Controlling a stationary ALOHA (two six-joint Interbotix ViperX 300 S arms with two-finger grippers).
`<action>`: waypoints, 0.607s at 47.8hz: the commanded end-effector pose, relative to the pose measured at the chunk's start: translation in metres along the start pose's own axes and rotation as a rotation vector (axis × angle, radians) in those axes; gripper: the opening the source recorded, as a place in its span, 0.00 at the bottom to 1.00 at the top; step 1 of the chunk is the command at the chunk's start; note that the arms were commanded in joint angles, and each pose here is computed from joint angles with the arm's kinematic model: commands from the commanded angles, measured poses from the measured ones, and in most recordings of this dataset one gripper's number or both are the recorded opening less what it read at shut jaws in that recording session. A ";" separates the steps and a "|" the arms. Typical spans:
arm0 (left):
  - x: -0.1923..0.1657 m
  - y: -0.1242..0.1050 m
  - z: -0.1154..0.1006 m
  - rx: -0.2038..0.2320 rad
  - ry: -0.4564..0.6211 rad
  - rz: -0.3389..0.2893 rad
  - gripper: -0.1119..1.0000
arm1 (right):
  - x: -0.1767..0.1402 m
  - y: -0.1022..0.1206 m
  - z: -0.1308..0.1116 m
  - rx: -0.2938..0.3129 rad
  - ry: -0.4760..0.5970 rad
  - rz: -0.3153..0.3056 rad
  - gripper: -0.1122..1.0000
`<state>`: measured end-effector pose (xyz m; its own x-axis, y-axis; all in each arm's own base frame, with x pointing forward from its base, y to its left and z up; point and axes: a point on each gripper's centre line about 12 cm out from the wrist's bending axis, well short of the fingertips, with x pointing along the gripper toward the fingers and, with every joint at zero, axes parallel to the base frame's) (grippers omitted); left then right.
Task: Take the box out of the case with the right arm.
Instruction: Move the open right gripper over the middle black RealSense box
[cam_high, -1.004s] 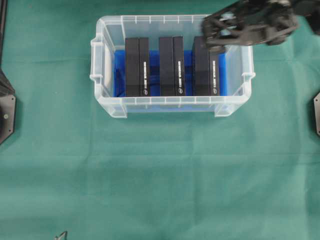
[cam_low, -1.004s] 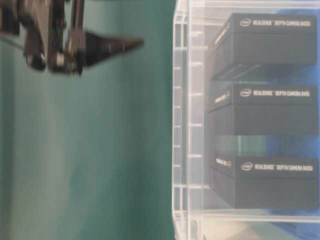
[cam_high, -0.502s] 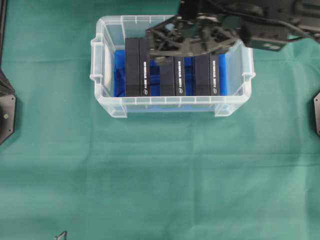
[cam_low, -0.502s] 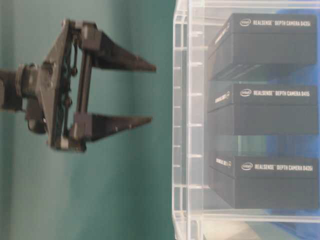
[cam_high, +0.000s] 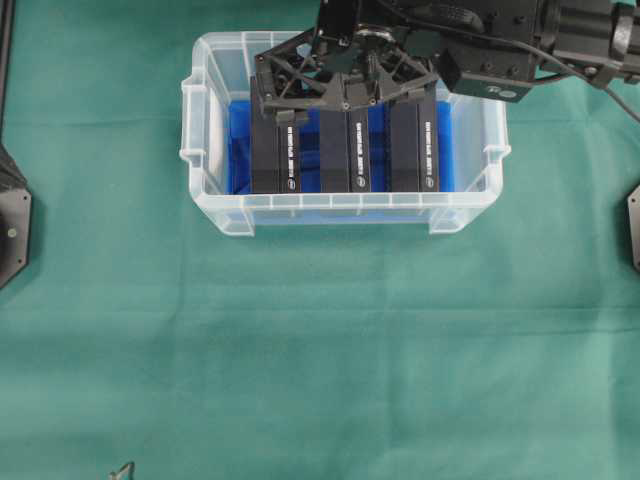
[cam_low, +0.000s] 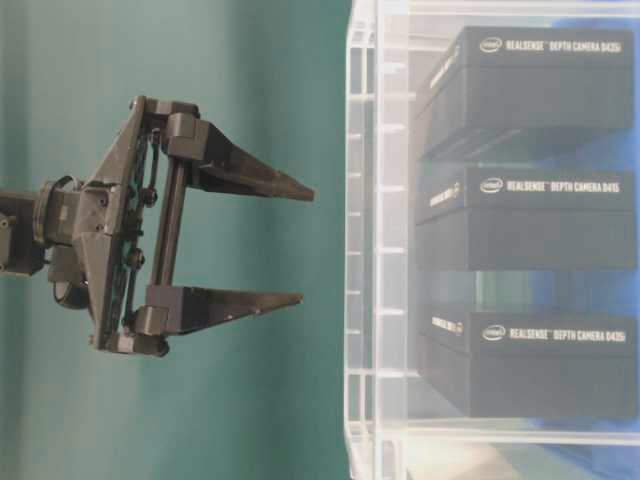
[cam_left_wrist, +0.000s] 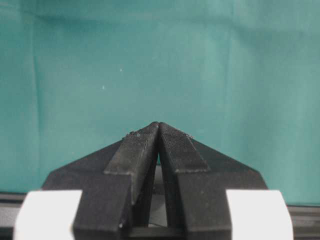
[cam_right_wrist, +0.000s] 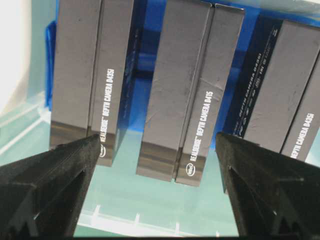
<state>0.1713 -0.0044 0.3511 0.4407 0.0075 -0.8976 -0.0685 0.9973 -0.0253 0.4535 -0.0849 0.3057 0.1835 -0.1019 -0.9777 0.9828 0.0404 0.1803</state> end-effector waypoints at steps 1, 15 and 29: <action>-0.007 -0.001 0.005 0.004 -0.026 -0.001 0.12 | -0.016 0.002 0.001 0.001 -0.011 0.042 0.93; -0.007 -0.001 0.005 0.004 -0.026 -0.001 0.12 | -0.014 0.001 0.002 -0.005 -0.019 0.032 0.93; -0.007 -0.001 0.005 0.007 -0.026 -0.003 0.12 | -0.013 -0.001 0.003 -0.006 -0.022 0.025 0.93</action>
<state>0.1713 -0.0047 0.3511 0.4407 0.0068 -0.8976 -0.0670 0.9974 -0.0253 0.4532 -0.0865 0.3058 0.1812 -0.1153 -0.9767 0.9831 0.0464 0.1769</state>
